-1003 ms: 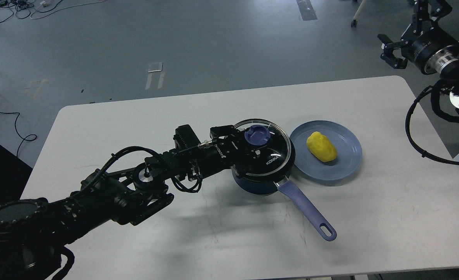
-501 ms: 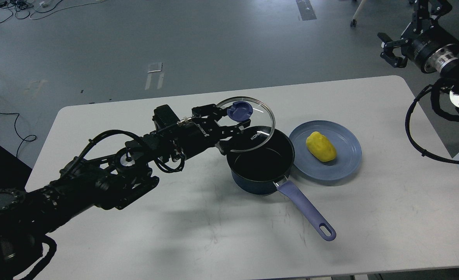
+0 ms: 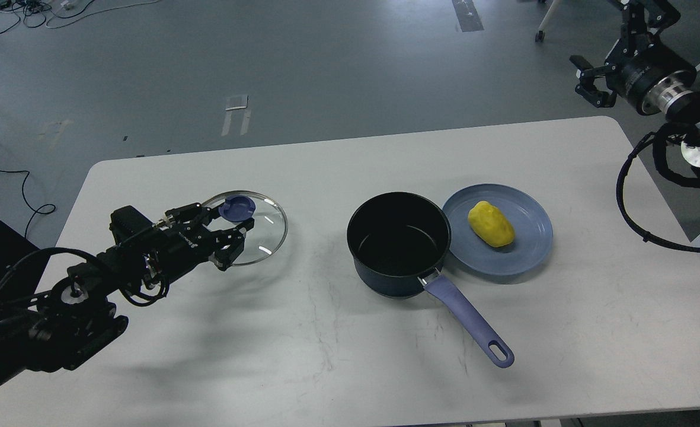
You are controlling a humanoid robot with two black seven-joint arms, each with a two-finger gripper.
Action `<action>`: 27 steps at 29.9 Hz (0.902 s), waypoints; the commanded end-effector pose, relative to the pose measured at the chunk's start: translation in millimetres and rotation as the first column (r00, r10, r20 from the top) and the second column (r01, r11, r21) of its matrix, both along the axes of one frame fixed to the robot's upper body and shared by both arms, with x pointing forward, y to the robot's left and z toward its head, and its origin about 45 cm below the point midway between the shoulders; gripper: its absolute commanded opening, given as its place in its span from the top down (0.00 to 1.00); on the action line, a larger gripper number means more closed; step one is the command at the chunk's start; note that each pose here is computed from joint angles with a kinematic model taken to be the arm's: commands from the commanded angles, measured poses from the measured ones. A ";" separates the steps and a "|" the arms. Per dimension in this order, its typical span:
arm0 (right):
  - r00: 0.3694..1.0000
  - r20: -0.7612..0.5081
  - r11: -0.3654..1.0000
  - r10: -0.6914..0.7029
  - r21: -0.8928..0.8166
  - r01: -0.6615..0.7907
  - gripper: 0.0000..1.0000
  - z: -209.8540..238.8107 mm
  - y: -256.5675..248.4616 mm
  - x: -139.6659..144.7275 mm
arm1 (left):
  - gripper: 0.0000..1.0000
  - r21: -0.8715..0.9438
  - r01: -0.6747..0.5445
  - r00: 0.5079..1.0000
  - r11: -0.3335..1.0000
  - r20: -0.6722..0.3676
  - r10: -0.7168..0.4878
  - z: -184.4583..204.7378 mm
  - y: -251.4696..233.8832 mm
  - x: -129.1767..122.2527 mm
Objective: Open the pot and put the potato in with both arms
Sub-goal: 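Lower the glass lid onto the table beside the saucepan, then release the lid and raise the left arm away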
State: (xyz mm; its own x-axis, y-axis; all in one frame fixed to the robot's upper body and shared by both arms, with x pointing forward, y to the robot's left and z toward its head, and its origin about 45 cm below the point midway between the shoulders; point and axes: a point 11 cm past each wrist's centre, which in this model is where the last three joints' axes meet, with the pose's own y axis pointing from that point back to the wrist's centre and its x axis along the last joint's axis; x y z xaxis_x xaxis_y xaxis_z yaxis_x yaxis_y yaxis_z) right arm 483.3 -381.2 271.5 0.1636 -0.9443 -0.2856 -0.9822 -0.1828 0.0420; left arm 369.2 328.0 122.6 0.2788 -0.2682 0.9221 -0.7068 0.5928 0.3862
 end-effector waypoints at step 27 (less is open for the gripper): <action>0.998 0.023 0.995 0.063 -0.074 -0.061 0.00 14.2 17.3 6.8 | 0.01 -0.273 -0.249 0.968 0.929 -0.040 0.248 16.8 5.3 16.4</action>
State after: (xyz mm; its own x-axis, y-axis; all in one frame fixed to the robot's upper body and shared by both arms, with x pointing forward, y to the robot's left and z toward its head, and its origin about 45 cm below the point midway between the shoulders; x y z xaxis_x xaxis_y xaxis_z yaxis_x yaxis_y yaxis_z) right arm 487.3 -372.2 280.8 0.1993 -0.9483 -0.2471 -0.9763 -0.2138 0.0330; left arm 368.8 338.0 119.9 0.3436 -0.0236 0.9388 -0.8069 0.5040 0.3080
